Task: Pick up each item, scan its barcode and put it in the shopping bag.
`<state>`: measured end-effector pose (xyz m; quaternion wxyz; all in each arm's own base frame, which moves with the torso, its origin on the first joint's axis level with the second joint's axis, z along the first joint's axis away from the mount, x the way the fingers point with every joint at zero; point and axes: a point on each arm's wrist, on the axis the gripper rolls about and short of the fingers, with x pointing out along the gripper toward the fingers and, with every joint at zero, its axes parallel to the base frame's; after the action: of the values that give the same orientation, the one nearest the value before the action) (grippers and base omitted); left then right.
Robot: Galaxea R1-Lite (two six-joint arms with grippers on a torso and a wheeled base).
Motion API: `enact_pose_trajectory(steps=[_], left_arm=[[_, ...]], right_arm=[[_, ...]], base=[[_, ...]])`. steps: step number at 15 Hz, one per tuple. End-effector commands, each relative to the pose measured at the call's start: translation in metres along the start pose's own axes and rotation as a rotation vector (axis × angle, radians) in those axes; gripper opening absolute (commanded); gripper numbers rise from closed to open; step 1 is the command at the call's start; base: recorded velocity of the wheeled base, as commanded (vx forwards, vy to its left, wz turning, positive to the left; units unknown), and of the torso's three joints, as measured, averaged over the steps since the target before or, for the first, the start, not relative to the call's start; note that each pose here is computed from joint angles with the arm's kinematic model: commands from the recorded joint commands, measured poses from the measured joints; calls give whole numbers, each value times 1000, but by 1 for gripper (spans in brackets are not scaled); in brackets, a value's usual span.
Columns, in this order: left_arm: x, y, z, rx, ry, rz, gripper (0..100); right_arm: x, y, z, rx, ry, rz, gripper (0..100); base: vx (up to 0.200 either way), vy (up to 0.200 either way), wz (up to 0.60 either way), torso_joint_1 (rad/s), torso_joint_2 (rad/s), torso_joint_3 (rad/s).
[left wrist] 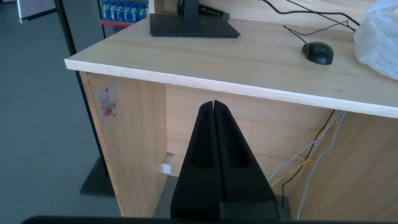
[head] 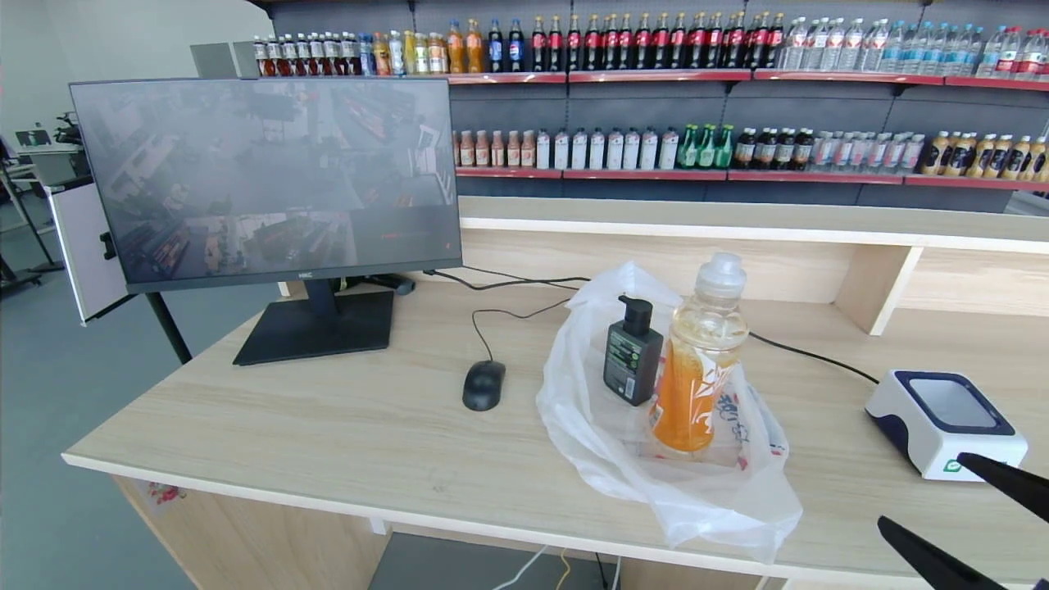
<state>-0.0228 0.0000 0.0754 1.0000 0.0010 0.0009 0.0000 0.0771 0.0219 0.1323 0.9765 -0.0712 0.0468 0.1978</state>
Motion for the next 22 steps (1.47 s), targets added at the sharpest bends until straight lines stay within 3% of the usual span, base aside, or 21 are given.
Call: enact_pose_trajectory(steps=[1,4,8,11,13,18,20,22], left_arm=[[0,0,0,0,0,0,0],[0,0,0,0,0,0,0],[0,0,0,0,0,0,0],[0,0,0,0,-2,0,0],[0,0,0,0,0,0,0],[0,0,0,0,0,0,0],[0,0,0,0,0,0,0],[0,0,0,0,0,0,0]], right_arm=[[-26,6,-4,-52,-52,16,100],[-51,13,-28,-40,34,30,100],[-79,21,-57,-33,41,10,100],[-84,20,-62,51,32,-91,100],[-81,19,-62,119,75,-149,100],[-76,19,-61,149,150,-292,100],[-76,19,-61,161,153,-341,100],[-83,22,-62,142,54,-356,100]], base=[[0,0,0,0,0,0],[0,0,0,0,0,0],[0,0,0,0,0,0],[0,0,0,0,0,0],[0,0,0,0,0,0],[0,0,0,0,0,0],[0,0,0,0,0,0],[0,0,0,0,0,0]])
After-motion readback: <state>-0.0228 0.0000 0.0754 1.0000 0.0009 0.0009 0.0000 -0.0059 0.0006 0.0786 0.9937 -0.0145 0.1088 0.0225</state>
